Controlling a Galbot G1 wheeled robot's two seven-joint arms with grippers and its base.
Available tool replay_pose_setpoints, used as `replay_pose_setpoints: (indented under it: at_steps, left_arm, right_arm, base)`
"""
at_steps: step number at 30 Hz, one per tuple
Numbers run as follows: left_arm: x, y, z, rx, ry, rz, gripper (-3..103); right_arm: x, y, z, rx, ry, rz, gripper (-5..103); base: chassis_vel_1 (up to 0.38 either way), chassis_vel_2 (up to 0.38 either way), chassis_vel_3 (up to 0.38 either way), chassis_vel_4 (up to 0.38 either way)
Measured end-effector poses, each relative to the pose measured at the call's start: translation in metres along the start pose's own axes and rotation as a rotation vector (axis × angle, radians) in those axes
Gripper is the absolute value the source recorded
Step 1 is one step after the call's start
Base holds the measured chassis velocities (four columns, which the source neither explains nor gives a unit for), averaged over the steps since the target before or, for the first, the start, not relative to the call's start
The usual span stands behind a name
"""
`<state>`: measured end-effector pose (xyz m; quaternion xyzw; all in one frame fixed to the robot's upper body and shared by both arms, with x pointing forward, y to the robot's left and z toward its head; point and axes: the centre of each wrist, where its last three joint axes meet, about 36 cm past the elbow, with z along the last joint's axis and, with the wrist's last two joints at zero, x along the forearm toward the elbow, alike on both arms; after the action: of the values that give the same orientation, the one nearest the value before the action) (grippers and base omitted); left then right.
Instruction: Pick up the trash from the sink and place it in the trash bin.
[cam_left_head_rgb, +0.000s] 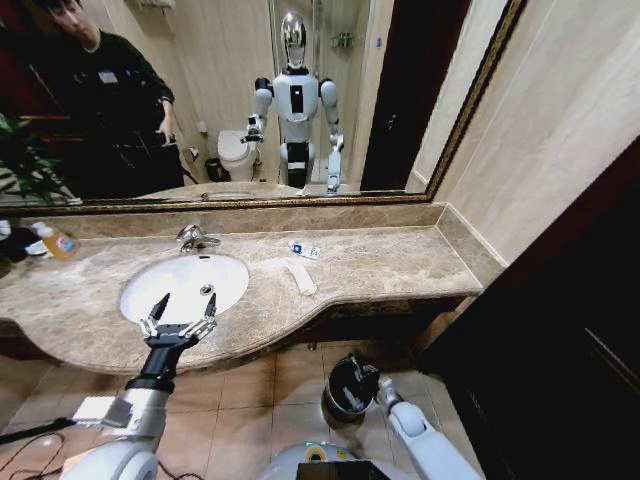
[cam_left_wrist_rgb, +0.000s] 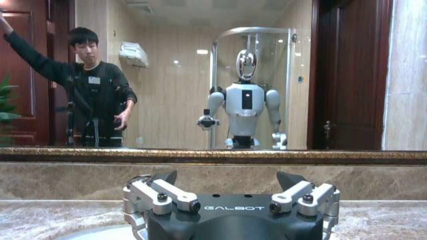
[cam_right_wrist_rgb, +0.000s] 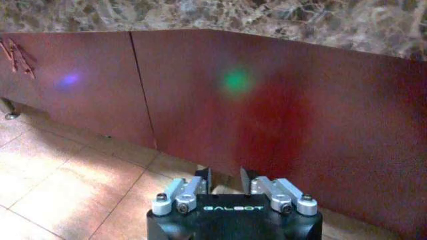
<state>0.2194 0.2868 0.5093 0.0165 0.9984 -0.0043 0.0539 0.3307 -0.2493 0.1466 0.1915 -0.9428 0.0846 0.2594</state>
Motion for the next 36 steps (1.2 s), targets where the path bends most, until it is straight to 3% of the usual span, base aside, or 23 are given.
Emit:
replay_pose_setpoints:
  at_steps: [4,8,15,18,30,36]
  left_arm:
    - [0.0,0.0,0.0,0.0,0.0,0.0,100]
    - [0.0,0.0,0.0,0.0,0.0,0.0,100]
    - [0.0,0.0,0.0,0.0,0.0,0.0,100]
    - [0.0,0.0,0.0,0.0,0.0,0.0,100]
    - [0.0,0.0,0.0,0.0,0.0,0.0,100]
    - [0.0,0.0,0.0,0.0,0.0,0.0,100]
  right_arm:
    - [0.0,0.006,0.002,0.02,-0.003,-0.005,51]
    - [0.001,0.008,0.003,0.022,-0.002,-0.007,57]
    - [0.003,0.012,0.006,0.019,-0.002,-0.006,89]
    - [0.004,0.011,0.005,0.023,-0.003,-0.005,98]
    - [0.032,0.005,-0.014,0.048,-0.016,0.042,100]
    - [0.079,0.012,-0.07,-0.051,-0.145,0.043,100]
  base:
    - [0.0,0.0,0.0,0.0]
    - [0.0,0.0,0.0,0.0]
    - [0.0,0.0,0.0,0.0]
    - [0.0,0.0,0.0,0.0]
    - [0.0,0.0,0.0,0.0]
    - [0.0,0.0,0.0,0.0]
